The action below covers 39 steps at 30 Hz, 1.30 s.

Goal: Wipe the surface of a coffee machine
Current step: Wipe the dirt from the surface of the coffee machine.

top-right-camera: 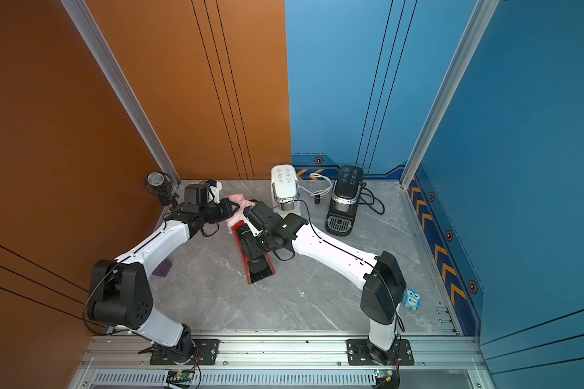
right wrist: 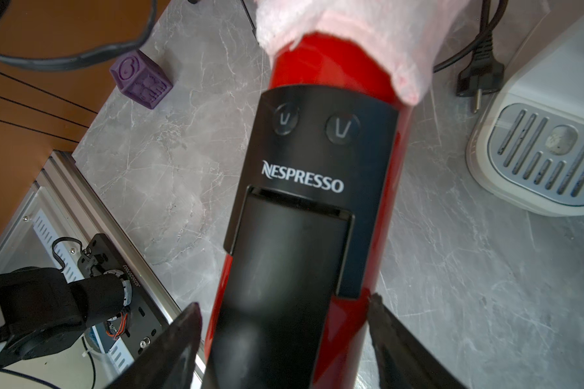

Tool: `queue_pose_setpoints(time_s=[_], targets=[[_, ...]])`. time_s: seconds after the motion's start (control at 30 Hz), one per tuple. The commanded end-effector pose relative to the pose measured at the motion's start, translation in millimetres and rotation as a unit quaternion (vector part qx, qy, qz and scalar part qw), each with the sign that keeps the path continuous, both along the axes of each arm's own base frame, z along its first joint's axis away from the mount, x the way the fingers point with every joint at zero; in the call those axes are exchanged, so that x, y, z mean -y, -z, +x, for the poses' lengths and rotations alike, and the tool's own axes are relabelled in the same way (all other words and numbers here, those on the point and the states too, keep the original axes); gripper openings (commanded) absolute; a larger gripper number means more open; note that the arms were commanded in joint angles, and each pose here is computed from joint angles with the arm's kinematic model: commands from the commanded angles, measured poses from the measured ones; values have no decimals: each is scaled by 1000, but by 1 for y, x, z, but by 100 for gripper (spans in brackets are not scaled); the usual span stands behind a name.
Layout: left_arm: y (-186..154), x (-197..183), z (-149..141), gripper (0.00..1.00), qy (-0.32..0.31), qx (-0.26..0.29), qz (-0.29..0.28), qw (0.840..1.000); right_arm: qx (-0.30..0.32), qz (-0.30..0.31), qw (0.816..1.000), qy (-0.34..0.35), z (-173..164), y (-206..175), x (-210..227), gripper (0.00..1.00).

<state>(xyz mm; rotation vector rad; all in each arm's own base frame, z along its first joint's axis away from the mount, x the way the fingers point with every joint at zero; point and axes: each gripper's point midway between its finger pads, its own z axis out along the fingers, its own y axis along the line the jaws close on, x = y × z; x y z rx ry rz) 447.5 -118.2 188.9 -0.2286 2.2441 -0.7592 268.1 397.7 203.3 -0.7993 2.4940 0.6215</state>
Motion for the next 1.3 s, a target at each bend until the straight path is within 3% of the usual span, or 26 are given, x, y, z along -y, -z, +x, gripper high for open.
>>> queue_pose_setpoints(time_s=[0.0, 0.33, 0.5, 0.7, 0.93, 1.27], targets=[[57, -1, -18, 0, 4, -73, 30, 997, -2, -25, 1000, -4, -8, 12, 7, 79], [139, -2, -35, 0, -7, -144, 18, 989, -1, -25, 1000, -7, -10, 14, 6, 79], [149, -6, -41, 0, -12, -153, 22, 988, -2, -24, 1000, -10, -13, 13, 6, 79], [97, -15, -30, 0, -16, -108, -8, 994, 3, -18, 1000, -10, -12, 8, 6, 79], [-6, -15, -15, 0, 6, -21, -23, 1000, 4, -10, 1000, -12, -11, 3, 6, 79], [-57, -44, -70, 0, -52, 31, 25, 998, 17, 35, 999, 13, 4, -34, 20, 79]])
